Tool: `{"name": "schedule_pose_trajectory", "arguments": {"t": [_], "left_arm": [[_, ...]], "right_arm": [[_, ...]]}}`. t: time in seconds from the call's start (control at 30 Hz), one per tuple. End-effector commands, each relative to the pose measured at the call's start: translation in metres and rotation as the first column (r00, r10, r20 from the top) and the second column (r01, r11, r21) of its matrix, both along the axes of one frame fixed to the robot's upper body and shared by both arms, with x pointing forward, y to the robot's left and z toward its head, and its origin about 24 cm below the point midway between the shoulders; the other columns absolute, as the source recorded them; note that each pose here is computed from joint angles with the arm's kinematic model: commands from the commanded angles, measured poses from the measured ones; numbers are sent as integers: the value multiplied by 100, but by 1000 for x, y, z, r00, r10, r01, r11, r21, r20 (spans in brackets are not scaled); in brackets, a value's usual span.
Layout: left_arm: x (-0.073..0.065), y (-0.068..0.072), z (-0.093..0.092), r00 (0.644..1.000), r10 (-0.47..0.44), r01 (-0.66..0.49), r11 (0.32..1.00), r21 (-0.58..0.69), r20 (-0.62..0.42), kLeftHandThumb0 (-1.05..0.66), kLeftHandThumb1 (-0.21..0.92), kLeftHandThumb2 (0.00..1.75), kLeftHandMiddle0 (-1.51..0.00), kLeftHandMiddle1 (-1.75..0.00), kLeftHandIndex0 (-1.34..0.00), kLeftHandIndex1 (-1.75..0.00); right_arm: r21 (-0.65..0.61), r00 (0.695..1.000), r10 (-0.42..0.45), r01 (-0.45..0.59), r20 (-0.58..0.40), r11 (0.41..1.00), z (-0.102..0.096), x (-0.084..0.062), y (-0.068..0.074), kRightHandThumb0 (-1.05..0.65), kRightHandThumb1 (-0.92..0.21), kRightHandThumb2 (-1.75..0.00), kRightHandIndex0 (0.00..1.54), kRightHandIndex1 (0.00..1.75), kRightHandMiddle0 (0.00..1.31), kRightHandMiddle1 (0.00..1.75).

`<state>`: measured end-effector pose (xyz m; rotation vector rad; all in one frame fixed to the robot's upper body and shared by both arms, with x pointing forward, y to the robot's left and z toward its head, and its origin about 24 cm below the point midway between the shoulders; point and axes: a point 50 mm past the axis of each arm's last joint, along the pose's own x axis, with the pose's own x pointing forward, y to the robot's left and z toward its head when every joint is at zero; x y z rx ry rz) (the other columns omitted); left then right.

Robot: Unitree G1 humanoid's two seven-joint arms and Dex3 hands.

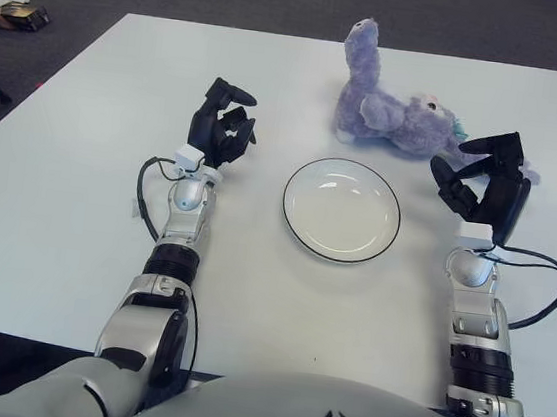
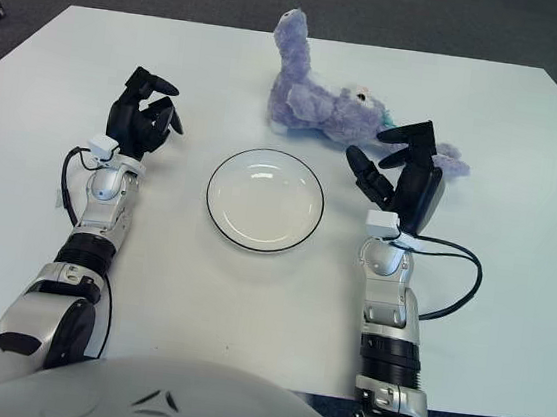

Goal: Put the doll into the plate.

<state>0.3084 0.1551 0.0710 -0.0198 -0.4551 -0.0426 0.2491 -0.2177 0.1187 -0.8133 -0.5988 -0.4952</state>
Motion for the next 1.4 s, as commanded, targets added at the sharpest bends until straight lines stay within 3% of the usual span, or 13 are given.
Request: {"name": "schedule_pose_trajectory", "arguments": {"t": [0.0, 0.17, 0.33, 0.63, 0.7, 0.83, 0.97, 1.17, 1.2, 1.27, 1.37], "left_arm": [[-23, 5, -47, 983, 22, -21, 1000, 9, -180, -35, 92, 32, -96, -175, -41, -153], [-22, 5, -47, 983, 23, -21, 1000, 10, -180, -35, 92, 32, -96, -175, -41, -153], [-22, 5, -47, 984, 24, -22, 1000, 11, -179, -35, 92, 32, -96, -175, -41, -153], [-22, 4, -47, 983, 25, -23, 1000, 13, -180, -35, 92, 32, -96, -175, -41, -153], [-22, 4, -47, 983, 24, -23, 1000, 13, -180, -35, 92, 32, -96, -175, -41, -153], [-22, 4, -47, 983, 24, -22, 1000, 13, -179, -35, 92, 32, -96, -175, -41, -153], [-22, 3, -47, 983, 24, -22, 1000, 13, -180, -35, 92, 32, -96, -175, -41, -153], [-22, 3, -48, 983, 24, -22, 1000, 13, -182, -35, 92, 32, -96, -175, -42, -153], [-22, 3, -48, 983, 24, -22, 1000, 13, -182, -35, 92, 32, -96, -175, -42, -153], [-22, 3, -48, 983, 24, -22, 1000, 12, -182, -35, 92, 32, -96, -175, -42, -153], [-22, 3, -48, 983, 24, -22, 1000, 12, -182, -35, 92, 32, -96, -175, -42, -153]], "right_arm": [[-100, 999, 19, -14, 46, 995, 10, 4, -3, -19, -88, -36, 54, 158, 40, 142], [-163, 997, 33, -22, 67, 986, 15, 7, -5, -4, -91, -24, 57, 143, 45, 127], [-226, 997, 24, -6, 78, 974, 22, 11, -9, -1, -92, -19, 61, 134, 45, 128], [-321, 1000, -30, 31, 10, 947, 41, 18, -14, -1, -92, -30, 47, 134, 32, 152], [-318, 999, -32, 28, -9, 948, 44, 18, -14, -21, -92, -32, 54, 91, 36, 153], [-248, 993, -48, 20, -110, 968, 52, 22, -16, -32, -92, -33, 66, 52, 38, 154], [-209, 986, -41, 7, -161, 978, 59, 24, -19, -35, -92, -36, 65, 39, 36, 156], [-188, 979, -18, -21, -204, 982, 69, 31, -29, -36, -92, -35, 63, 35, 37, 156], [-188, 977, -13, -28, -212, 982, 70, 32, -30, -39, -92, -32, 62, 35, 35, 142], [-187, 973, -2, -42, -230, 981, 72, 33, -31, -48, -92, -25, 62, 29, 39, 92], [-185, 969, 10, -57, -248, 981, 74, 34, -33, -53, -92, -21, 62, 24, 41, 67]]}}
